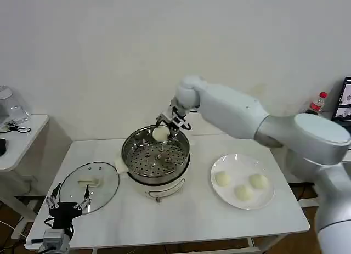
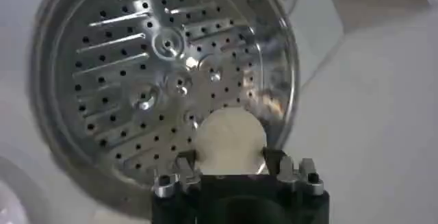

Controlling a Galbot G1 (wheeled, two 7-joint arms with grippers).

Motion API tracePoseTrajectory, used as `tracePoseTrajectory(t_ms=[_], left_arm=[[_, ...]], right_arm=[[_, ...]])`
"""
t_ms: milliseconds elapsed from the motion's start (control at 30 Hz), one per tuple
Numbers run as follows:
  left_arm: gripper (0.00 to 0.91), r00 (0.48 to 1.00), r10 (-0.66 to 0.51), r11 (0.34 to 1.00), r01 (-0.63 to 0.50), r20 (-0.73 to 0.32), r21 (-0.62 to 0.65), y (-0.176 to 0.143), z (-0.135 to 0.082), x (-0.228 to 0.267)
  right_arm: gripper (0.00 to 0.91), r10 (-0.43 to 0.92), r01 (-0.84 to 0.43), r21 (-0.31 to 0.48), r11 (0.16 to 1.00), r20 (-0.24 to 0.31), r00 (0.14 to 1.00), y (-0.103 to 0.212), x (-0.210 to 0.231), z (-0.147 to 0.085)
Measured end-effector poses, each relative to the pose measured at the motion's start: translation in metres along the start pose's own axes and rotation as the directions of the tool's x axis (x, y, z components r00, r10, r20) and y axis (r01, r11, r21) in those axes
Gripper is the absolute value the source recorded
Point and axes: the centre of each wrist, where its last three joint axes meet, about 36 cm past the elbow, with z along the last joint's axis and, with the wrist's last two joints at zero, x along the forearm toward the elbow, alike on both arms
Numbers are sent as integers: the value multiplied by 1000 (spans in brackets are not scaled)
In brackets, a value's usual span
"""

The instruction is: Take steamed baozi put them in steamer then cover it.

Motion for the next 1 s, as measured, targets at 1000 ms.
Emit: tracePoseTrajectory(t_ms=[1000], left_arm=[[907,1000,1,1000,-1,5,8,-3,-1,-1]], right_arm=[[907,34,-33,173,984,-3,999,1,-41,14]])
